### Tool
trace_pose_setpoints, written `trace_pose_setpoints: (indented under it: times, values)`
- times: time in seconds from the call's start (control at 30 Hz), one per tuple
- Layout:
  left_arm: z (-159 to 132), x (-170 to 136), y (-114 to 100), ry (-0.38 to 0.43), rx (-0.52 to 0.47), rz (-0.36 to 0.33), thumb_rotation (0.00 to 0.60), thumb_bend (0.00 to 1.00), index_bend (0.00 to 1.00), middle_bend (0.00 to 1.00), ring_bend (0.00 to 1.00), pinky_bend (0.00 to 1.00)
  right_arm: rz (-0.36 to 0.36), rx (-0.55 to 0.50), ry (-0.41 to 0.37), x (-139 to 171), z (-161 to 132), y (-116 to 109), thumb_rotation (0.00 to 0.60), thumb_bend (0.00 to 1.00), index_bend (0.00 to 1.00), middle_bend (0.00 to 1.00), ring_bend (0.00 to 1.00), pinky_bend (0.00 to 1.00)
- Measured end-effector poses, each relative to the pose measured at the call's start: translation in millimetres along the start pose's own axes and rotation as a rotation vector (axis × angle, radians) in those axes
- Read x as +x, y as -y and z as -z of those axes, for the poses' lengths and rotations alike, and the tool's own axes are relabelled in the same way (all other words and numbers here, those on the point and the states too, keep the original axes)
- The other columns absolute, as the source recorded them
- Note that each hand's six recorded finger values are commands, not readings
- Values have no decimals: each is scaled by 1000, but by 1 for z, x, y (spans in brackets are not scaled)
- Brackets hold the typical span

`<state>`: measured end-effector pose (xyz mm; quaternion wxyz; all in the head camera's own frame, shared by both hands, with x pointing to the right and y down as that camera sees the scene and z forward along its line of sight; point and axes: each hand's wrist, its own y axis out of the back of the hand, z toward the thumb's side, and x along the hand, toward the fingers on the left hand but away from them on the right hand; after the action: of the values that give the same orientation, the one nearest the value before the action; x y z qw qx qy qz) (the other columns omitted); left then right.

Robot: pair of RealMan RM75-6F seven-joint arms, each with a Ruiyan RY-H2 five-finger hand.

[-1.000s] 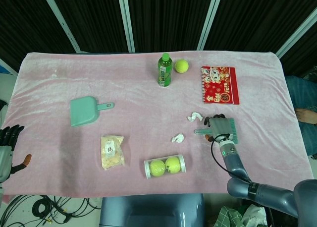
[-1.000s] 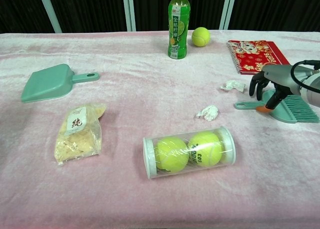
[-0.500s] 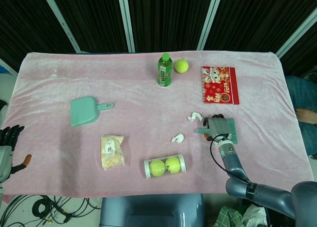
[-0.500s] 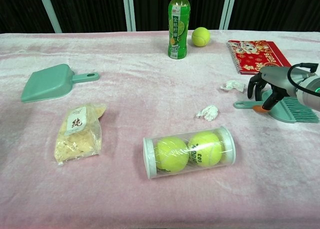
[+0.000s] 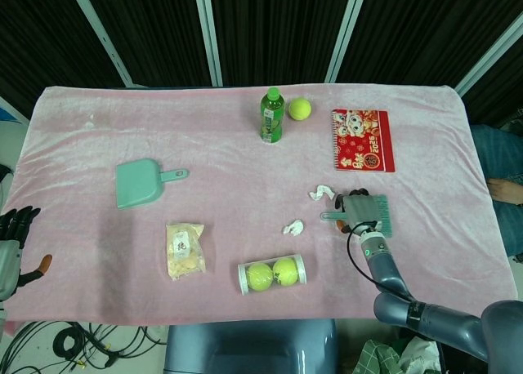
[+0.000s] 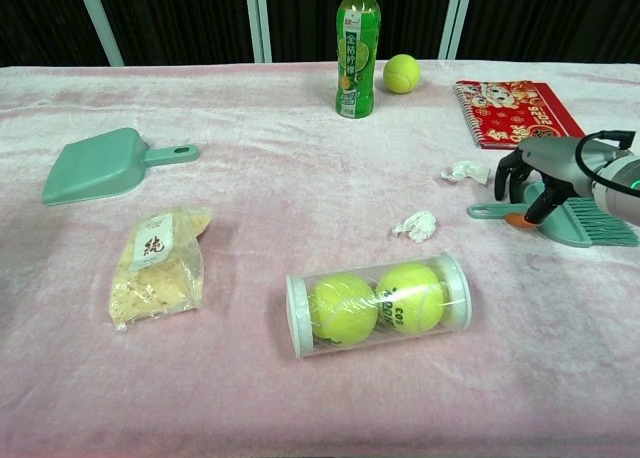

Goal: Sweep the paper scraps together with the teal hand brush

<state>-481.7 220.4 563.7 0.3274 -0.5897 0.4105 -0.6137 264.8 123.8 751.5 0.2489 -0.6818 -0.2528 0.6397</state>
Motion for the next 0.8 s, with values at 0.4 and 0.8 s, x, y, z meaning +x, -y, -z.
trace_pose_setpoints:
  times: [0.4,0.8]
  values:
    - [0,0,0,0,-2,2,600,309,113,75,6,102,-9,27,-7,-1,-1,4,600,287,455,497,240,156]
    - [0,0,0,-1,-4,4,600,309,119,75,7,140,10,-19,-23,0,-7,-2,600,392,593,574,288,156]
